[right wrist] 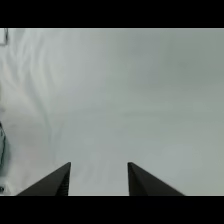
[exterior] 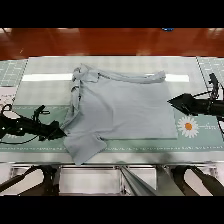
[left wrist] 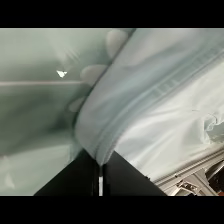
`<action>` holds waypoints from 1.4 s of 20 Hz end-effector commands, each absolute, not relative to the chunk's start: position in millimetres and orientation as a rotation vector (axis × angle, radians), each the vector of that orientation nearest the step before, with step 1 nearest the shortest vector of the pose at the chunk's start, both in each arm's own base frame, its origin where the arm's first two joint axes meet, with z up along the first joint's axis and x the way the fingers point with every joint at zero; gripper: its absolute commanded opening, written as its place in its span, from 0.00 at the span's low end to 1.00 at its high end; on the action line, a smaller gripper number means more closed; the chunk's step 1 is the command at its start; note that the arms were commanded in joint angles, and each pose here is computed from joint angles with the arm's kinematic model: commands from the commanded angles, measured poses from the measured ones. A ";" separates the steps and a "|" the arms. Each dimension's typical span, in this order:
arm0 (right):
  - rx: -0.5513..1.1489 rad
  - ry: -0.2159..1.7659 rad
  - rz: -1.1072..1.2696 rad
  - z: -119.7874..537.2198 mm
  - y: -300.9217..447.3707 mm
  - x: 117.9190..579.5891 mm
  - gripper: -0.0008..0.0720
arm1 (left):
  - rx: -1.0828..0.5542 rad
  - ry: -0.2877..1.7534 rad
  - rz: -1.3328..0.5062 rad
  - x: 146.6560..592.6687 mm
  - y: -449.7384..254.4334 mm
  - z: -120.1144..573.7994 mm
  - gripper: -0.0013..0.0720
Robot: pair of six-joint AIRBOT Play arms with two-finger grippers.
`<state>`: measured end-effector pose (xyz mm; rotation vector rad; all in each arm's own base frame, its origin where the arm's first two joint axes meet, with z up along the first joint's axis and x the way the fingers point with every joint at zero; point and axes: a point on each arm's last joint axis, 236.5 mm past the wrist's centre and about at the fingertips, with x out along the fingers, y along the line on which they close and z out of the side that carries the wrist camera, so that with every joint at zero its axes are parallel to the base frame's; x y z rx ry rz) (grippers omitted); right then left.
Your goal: Fold the shirts.
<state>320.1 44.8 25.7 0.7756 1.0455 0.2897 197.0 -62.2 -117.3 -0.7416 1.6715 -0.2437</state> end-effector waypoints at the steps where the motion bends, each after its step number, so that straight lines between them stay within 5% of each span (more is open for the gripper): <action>1: 0.802 0.939 0.178 32.1 7.5 335.0 0.57 | -0.716 1.670 -0.225 200.1 -62.1 -123.8 0.04; 6: 0.890 1.187 -0.168 -28.6 -58.0 263.2 0.57 | -0.752 1.711 -0.225 192.3 -67.2 -118.7 0.04; 13: 0.925 1.556 -0.182 -72.7 -31.5 165.4 0.59 | -0.769 1.715 -0.203 192.6 -67.0 -119.0 0.04; 20: 0.953 1.580 -0.171 -84.1 -27.6 164.8 0.59 | -0.771 1.713 -0.199 193.3 -66.7 -119.4 0.04; 28: 1.043 1.500 -0.014 -102.4 7.5 218.6 0.59 | -0.771 1.711 -0.198 193.6 -66.5 -119.5 0.04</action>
